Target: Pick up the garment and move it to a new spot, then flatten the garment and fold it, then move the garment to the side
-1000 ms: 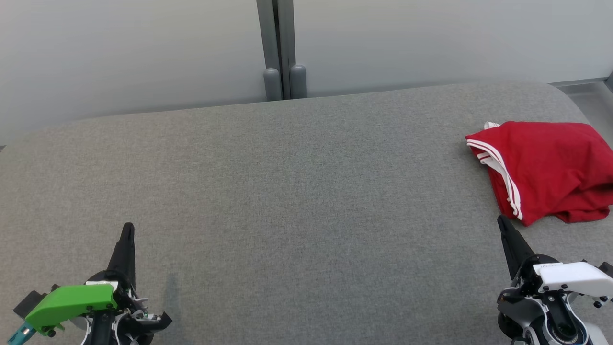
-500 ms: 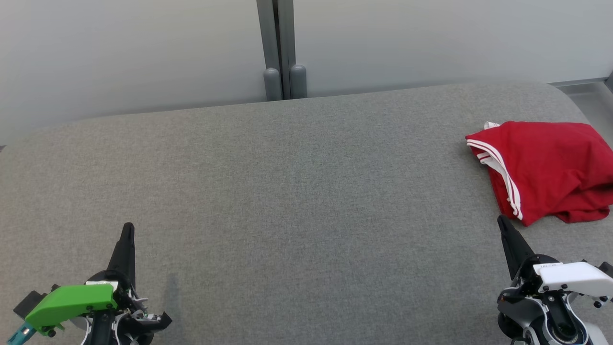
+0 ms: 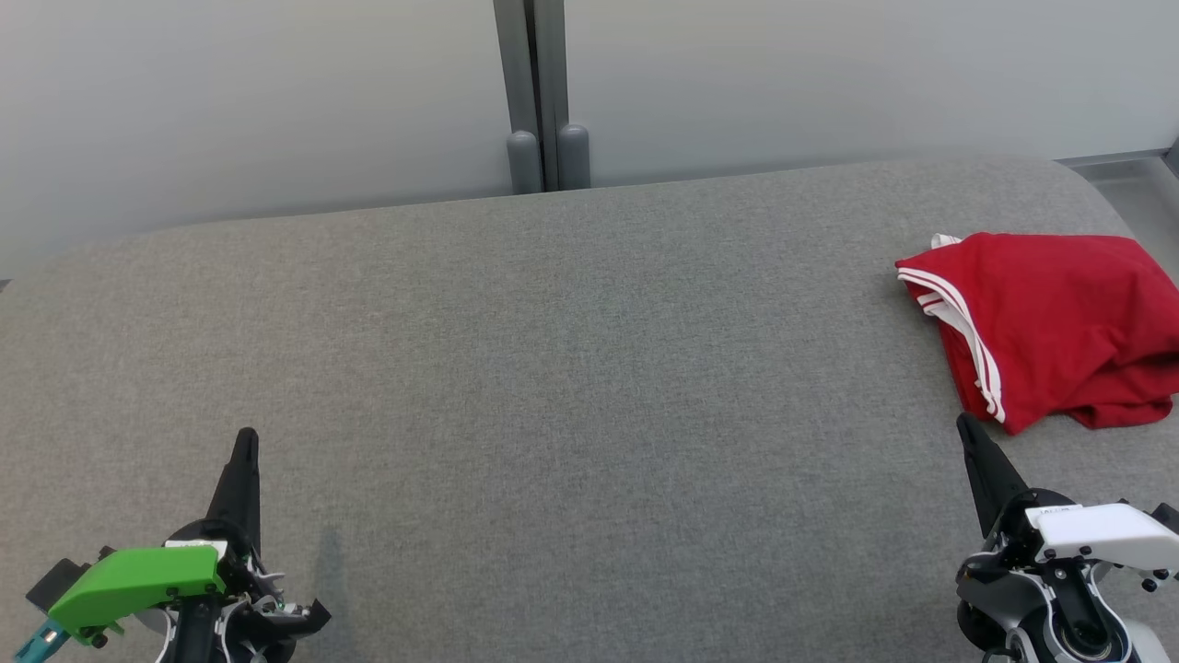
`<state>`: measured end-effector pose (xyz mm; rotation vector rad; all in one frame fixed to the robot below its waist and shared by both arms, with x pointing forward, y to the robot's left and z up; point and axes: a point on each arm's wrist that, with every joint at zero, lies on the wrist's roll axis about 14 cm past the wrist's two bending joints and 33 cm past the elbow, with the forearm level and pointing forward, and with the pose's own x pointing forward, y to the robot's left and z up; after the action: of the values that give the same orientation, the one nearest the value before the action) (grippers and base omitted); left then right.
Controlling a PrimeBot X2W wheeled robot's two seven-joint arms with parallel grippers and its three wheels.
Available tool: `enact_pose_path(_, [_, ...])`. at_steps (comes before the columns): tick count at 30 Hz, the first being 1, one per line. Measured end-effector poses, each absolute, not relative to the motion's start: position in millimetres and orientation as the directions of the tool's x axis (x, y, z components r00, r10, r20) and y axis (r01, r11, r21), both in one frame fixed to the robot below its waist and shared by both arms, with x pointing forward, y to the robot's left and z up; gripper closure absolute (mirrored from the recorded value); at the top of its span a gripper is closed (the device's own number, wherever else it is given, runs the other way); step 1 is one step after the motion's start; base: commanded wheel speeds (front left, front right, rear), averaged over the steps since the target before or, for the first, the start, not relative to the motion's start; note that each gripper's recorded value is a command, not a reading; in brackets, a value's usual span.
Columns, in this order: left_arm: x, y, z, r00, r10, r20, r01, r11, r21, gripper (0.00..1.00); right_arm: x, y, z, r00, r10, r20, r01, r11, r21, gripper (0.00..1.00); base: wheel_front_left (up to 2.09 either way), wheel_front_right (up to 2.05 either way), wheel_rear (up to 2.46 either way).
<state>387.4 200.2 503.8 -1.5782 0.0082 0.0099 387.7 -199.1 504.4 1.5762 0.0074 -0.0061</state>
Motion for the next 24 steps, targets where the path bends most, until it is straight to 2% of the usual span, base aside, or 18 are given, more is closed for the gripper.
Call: enact_pose_path(24, [387.4, 200.1, 503.8, 1.0, 0.001, -0.012, -0.012, -0.008, -1.0, 1.0, 387.7, -199.1, 504.4, 1.0, 0.001, -0.009, 0.009, -0.005, 1.0, 1.0, 0.0, 0.0, 0.0])
